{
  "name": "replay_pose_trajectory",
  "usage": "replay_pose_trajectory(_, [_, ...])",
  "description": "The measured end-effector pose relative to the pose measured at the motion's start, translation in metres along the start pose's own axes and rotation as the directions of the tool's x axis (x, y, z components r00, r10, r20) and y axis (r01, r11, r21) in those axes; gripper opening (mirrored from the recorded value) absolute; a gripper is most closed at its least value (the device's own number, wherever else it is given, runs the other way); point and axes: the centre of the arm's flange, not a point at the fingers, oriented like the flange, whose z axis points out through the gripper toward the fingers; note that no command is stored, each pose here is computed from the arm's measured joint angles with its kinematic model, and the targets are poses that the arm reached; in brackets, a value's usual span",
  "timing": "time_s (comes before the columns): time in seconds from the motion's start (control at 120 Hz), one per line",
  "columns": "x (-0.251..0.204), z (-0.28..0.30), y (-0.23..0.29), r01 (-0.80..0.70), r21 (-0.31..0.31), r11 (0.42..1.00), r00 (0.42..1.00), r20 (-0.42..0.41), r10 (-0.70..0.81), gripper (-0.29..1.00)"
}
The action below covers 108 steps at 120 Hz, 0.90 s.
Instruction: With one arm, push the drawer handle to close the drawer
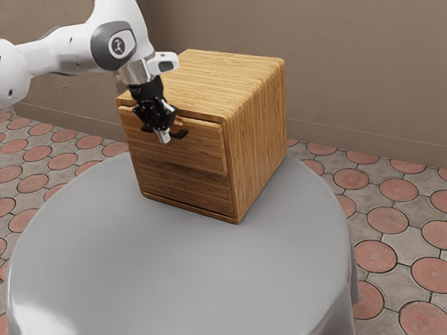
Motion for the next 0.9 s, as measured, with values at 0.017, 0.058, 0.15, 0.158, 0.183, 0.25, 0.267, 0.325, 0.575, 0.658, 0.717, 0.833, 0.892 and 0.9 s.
replay_pose_trajectory(0.017, [0.001,0.000,0.000,-0.002,0.000,1.000,1.000,-0.002,0.002,-0.08])
replay_pose_trajectory(0.058, [0.003,0.000,0.001,-0.005,-0.002,1.000,1.000,-0.004,0.005,-0.08])
replay_pose_trajectory(0.15, [0.006,0.000,0.001,-0.009,-0.003,1.000,1.000,-0.008,0.009,-0.08])
replay_pose_trajectory(0.158, [0.007,0.000,0.001,-0.010,-0.003,1.000,1.000,-0.008,0.010,-0.08])
replay_pose_trajectory(0.183, [0.008,0.001,0.001,-0.011,-0.004,1.000,1.000,-0.008,0.011,-0.09])
replay_pose_trajectory(0.25, [0.011,0.003,0.002,-0.016,-0.006,1.000,1.000,-0.008,0.016,-0.08])
replay_pose_trajectory(0.267, [0.011,0.002,0.002,-0.017,-0.006,1.000,1.000,-0.009,0.017,-0.08])
replay_pose_trajectory(0.325, [0.012,0.003,0.002,-0.019,-0.007,1.000,1.000,-0.010,0.019,-0.08])
replay_pose_trajectory(0.575, [-0.019,-0.028,0.011,-0.016,0.021,1.000,0.999,-0.028,0.017,-0.08])
replay_pose_trajectory(0.658, [-0.074,-0.071,0.036,-0.025,0.058,0.998,0.999,-0.039,0.027,0.03])
replay_pose_trajectory(0.717, [-0.111,-0.117,0.059,-0.058,0.076,0.995,0.997,-0.050,0.062,0.16])
replay_pose_trajectory(0.833, [-0.154,-0.160,0.086,-0.143,0.046,0.989,0.990,0.012,0.142,0.39])
replay_pose_trajectory(0.892, [-0.164,-0.161,0.086,-0.167,0.026,0.986,0.984,0.060,0.165,0.46])
replay_pose_trajectory(0.9, [-0.165,-0.161,0.086,-0.170,0.023,0.985,0.984,0.066,0.168,0.47])
